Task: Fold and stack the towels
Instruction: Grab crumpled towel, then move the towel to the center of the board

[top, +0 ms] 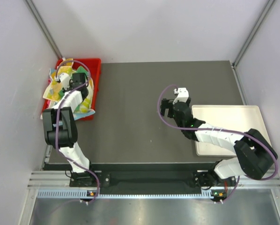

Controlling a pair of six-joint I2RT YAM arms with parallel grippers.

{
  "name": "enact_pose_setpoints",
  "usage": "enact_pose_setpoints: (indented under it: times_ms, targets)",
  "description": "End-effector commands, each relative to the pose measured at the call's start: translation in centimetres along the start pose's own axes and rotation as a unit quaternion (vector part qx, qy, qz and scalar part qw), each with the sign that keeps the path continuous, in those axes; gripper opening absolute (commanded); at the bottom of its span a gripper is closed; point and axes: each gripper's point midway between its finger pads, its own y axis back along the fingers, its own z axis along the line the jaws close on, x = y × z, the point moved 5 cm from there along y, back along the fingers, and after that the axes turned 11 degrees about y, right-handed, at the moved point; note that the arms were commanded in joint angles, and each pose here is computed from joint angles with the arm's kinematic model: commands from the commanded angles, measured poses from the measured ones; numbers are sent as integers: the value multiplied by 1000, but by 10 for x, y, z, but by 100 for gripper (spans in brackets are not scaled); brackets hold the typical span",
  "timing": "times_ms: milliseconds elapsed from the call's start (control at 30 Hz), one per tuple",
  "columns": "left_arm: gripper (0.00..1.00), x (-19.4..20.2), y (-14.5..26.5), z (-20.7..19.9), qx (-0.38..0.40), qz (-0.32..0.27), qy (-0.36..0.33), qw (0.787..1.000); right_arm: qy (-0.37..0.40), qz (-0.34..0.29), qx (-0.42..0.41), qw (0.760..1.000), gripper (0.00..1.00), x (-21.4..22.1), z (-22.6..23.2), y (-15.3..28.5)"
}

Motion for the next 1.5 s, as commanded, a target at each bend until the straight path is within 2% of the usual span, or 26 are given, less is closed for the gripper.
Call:
enact_pose_setpoints:
  times_ms: [0, 200, 400, 600, 800, 900, 967, 1000, 1100, 1233, 1333, 1400, 1467]
  targets:
    - [0, -31, 32, -13, 62, -13, 51, 997, -16, -45, -14, 999, 100, -31, 10, -2]
    - [0, -32, 75, -15, 104, -26, 53, 993, -16, -47, -15, 999, 100, -31, 10, -1]
    - [0, -14, 152, -29, 189, -35, 26, 981, -14, -47, -11, 999, 100, -30, 9, -2]
    - [0, 33, 222, -33, 288, 12, -33, 957, -18, -46, -10, 999, 100, -28, 9, -1]
    - [0, 106, 286, -24, 372, 89, -127, 915, -14, -34, 7, 999, 100, -37, 5, 1]
    - [0, 150, 317, -9, 415, 139, -161, 884, -7, -23, 33, 999, 100, -51, -1, 3]
    - [0, 179, 342, 6, 439, 169, -186, 862, -13, -11, 37, 999, 100, -52, -2, 6]
    - [0, 195, 364, 17, 463, 186, -205, 842, -16, -9, 39, 999, 100, -52, -3, 7]
    - [0, 223, 393, 35, 487, 205, -233, 816, -13, 6, 49, 999, 100, -46, -6, 5]
    - [0, 260, 452, 76, 538, 271, -254, 756, 0, 25, 53, 998, 100, -48, -7, -8]
    - [0, 273, 471, 100, 543, 294, -267, 739, 21, 36, 26, 999, 100, -50, 4, -22]
    - [0, 269, 473, 103, 539, 311, -253, 740, 34, 41, 12, 999, 100, -52, 11, -30]
    - [0, 255, 468, 107, 534, 317, -221, 752, 58, 55, -17, 997, 100, -49, 20, -37]
